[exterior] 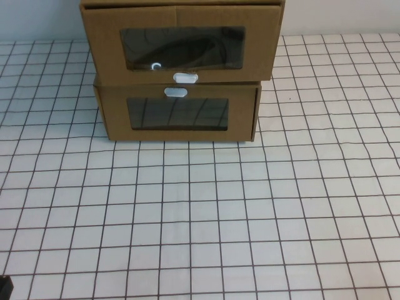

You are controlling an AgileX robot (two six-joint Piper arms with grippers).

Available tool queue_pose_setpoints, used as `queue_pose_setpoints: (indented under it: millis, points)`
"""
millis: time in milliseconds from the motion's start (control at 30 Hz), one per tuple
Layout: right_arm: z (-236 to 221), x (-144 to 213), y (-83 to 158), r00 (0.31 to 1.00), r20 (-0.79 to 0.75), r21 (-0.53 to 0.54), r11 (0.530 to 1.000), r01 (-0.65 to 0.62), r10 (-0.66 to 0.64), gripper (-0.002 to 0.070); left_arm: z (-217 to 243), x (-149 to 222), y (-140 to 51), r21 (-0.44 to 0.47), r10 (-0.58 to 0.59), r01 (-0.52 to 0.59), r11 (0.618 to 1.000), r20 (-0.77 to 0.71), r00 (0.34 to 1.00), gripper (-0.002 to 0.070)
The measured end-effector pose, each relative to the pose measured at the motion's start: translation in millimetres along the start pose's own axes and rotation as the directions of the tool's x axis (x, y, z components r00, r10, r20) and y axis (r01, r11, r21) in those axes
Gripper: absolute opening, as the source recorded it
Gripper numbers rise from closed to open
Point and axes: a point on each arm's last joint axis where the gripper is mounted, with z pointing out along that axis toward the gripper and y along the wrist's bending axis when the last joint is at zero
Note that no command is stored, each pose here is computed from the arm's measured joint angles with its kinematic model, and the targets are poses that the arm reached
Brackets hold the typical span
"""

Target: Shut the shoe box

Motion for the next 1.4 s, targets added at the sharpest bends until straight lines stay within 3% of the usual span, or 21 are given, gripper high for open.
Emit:
queue_pose_setpoints:
  millis: [267,1400]
  points:
    - [-0.1,2.7,-3.8,0.999,-0.031,0.044,0.999,0.033,-0.031,-0.0015,0.0,0.0,0.0,0.0,0.0,0.0,1.0,0.0,1.0,-0.0002]
    - [-0.1,1.7,-3.9,1.0,-0.019,0.045,0.999,0.02,-0.019,-0.0015,0.0,0.0,0.0,0.0,0.0,0.0,1.0,0.0,1.0,-0.0002]
